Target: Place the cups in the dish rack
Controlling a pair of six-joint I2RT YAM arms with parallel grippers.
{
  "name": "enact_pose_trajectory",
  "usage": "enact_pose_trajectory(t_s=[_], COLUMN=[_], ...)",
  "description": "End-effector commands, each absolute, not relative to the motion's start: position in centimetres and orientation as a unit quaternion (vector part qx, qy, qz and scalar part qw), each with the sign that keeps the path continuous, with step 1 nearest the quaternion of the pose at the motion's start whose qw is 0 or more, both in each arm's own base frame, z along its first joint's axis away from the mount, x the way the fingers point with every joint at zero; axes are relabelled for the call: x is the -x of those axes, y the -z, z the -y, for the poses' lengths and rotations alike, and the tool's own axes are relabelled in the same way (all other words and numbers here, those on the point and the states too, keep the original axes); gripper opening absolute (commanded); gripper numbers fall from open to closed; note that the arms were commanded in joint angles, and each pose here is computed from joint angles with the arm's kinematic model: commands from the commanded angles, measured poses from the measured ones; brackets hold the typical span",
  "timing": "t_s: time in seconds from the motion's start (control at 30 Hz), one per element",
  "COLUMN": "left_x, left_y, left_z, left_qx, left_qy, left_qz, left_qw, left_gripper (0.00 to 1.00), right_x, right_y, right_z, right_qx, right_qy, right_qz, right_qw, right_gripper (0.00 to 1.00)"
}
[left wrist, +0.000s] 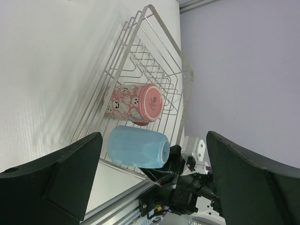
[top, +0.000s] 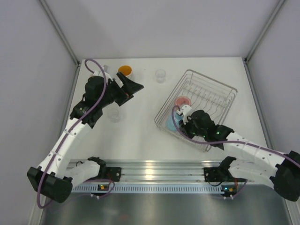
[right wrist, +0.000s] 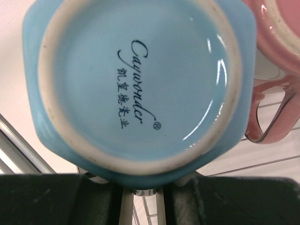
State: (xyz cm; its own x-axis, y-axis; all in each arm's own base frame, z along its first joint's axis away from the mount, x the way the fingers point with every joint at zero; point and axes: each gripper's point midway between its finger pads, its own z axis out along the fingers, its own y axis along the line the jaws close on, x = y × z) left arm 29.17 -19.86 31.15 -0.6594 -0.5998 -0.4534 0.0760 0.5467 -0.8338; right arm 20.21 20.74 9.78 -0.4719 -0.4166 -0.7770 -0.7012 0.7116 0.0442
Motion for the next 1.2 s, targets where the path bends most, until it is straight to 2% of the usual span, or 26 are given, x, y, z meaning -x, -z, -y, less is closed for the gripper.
enact_pose_trajectory(t_s=[0.0,0.63,0.8,1.0,1.17], left_x=[-29.4,-29.4,-29.6,-29.8,-30.0], left_y=[-32.5,-31.4,-31.2,-31.1,-31.1], left_z=[19.4,18.9,18.9,18.9,18.9], left_qx=[0.159,0.158,0.159,0.16,0.159], left_qy=[0.447,0.433,0.432,0.43,0.427], left_qz=[-0.784,-0.789,-0.792,-0.792,-0.793], left_qw=[0.402,0.405,0.401,0.403,0.405], left_gripper=[0.98,0.98,0.98,0.98,0.98], right_x=[-22.5,-24.0,-24.1,-24.1,-24.0], right_y=[-15.1,-12.4,-11.9,-12.0,-12.4], right_z=[-23.0,-24.3,-24.4,-24.6,-25.1], right_qx=[0.328,0.336,0.338,0.338,0.342], right_qy=[-0.193,-0.151,-0.141,-0.14,-0.148], right_qz=[-0.797,-0.818,-0.821,-0.82,-0.817], right_qw=[0.468,0.441,0.437,0.439,0.44], right_gripper=[0.0,0.0,0.09,0.33,0.37])
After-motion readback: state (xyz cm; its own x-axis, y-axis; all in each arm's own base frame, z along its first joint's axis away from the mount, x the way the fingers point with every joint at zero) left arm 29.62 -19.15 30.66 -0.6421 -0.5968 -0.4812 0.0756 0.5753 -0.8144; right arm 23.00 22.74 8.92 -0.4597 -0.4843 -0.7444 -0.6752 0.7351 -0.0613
